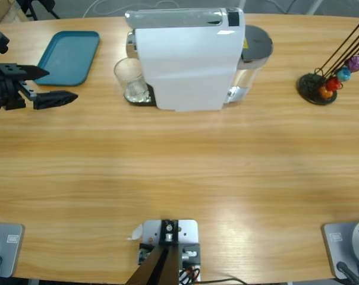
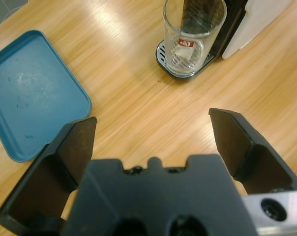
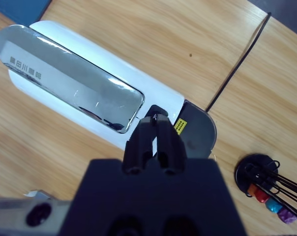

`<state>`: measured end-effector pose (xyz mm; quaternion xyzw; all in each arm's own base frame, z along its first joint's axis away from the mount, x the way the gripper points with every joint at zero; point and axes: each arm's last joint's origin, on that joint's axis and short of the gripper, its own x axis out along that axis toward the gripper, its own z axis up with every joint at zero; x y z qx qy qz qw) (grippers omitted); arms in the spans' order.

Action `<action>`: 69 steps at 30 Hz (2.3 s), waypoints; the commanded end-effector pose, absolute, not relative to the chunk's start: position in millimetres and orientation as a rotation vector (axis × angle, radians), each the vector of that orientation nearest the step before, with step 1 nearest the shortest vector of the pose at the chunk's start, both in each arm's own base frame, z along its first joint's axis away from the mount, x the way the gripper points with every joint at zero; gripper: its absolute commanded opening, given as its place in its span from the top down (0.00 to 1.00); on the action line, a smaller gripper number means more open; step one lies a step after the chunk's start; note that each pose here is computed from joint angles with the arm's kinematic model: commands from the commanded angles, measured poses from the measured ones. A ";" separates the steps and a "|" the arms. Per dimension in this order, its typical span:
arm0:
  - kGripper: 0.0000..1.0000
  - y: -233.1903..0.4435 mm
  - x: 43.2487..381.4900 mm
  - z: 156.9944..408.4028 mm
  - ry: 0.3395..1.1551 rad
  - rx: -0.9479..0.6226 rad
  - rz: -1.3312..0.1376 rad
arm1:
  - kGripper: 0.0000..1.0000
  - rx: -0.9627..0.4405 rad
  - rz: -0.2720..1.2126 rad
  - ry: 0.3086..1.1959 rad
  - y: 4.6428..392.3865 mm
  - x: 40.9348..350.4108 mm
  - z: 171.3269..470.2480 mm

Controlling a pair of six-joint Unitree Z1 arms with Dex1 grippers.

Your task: Pour coffee

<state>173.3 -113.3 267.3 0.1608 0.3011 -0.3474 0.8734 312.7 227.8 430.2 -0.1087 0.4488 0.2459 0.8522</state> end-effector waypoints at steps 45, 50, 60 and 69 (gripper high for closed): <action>0.00 -119.5 178.3 249.6 0.687 0.352 -0.744 | 1.00 -0.290 0.509 1.095 239.0 331.5 366.7; 0.00 -119.5 178.2 249.4 0.688 0.353 -0.744 | 1.00 -0.292 0.506 1.101 237.8 329.8 364.7; 0.00 -119.0 177.6 257.9 0.653 0.345 -0.742 | 1.00 -0.264 0.480 0.889 216.4 305.8 434.9; 0.00 -120.4 172.3 260.3 0.641 0.344 -0.754 | 0.00 -0.231 0.497 0.914 215.2 294.4 432.4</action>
